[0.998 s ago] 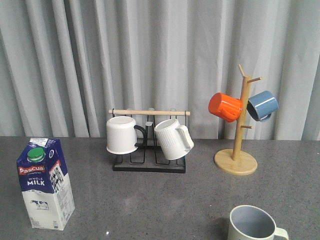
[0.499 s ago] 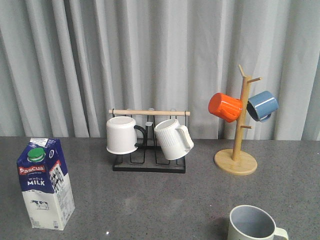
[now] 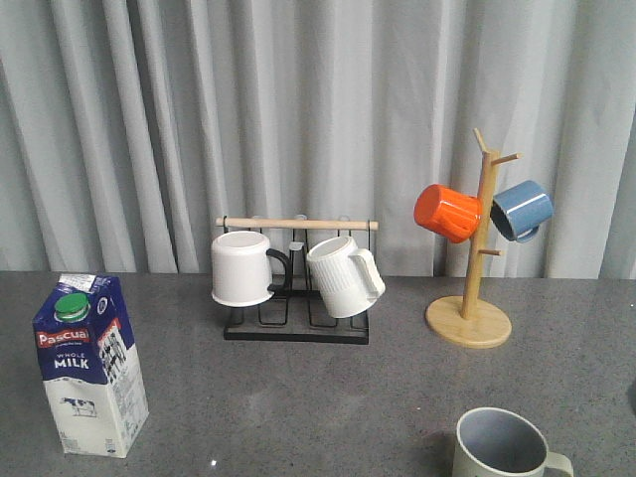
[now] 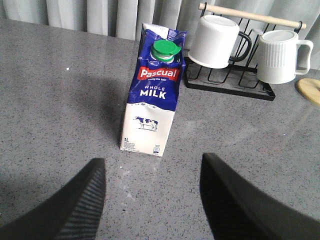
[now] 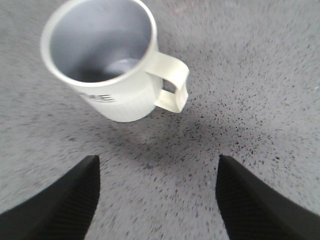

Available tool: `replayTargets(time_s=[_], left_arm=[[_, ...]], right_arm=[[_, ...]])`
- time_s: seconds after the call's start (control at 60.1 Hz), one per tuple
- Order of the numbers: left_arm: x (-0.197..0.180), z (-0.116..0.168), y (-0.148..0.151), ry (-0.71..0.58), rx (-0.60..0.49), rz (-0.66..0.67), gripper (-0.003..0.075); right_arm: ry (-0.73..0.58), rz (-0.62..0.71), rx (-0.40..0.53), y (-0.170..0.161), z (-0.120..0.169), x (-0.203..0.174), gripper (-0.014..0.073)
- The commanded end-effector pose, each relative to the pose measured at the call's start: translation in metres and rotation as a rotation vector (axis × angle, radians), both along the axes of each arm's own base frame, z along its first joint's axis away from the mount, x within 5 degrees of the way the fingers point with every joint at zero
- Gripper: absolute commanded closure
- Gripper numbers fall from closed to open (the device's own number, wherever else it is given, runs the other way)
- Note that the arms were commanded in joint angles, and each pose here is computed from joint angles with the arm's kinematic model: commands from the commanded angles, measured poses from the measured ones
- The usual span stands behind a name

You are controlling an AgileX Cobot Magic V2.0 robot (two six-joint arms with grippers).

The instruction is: Place milk next to cup

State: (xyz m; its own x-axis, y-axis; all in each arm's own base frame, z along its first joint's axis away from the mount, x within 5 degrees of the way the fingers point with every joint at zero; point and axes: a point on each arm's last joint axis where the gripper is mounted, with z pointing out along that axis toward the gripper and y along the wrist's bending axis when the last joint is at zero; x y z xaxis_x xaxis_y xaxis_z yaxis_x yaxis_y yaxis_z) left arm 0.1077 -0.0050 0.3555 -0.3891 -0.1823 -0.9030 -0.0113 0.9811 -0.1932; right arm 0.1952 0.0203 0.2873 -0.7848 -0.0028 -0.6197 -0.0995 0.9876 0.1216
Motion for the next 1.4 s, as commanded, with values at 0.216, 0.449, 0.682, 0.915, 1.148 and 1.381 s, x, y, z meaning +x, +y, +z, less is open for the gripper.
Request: replayTargets(time_s=[0.216, 0.449, 0.682, 0.915, 1.148, 1.381], left_arm=[[0.004, 0.016, 0.001, -0.095, -0.005, 0.011, 0.0306], [0.004, 0.016, 0.001, -0.095, -0.005, 0.011, 0.0306], [0.004, 0.016, 0.001, -0.095, -0.005, 0.011, 0.0306], [0.004, 0.016, 0.001, -0.095, -0.005, 0.011, 0.0306], [0.004, 0.016, 0.001, -0.095, -0.005, 0.011, 0.0306], [0.004, 0.016, 0.001, -0.095, -0.005, 0.011, 0.0306]], right_arm=[[-0.071, -0.023, -0.023, -0.001, -0.02, 0.045, 0.0123], [-0.104, -0.02, -0.058, -0.002, -0.037, 0.067, 0.0123], [-0.146, -0.002, -0.111, -0.004, -0.056, 0.088, 0.016], [-0.18, 0.031, -0.166, -0.005, -0.068, 0.1, 0.0515], [-0.226, 0.039, -0.16, 0.001, -0.059, 0.105, 0.0604], [-0.357, 0.241, -0.109, 0.069, -0.001, 0.123, 0.0601]])
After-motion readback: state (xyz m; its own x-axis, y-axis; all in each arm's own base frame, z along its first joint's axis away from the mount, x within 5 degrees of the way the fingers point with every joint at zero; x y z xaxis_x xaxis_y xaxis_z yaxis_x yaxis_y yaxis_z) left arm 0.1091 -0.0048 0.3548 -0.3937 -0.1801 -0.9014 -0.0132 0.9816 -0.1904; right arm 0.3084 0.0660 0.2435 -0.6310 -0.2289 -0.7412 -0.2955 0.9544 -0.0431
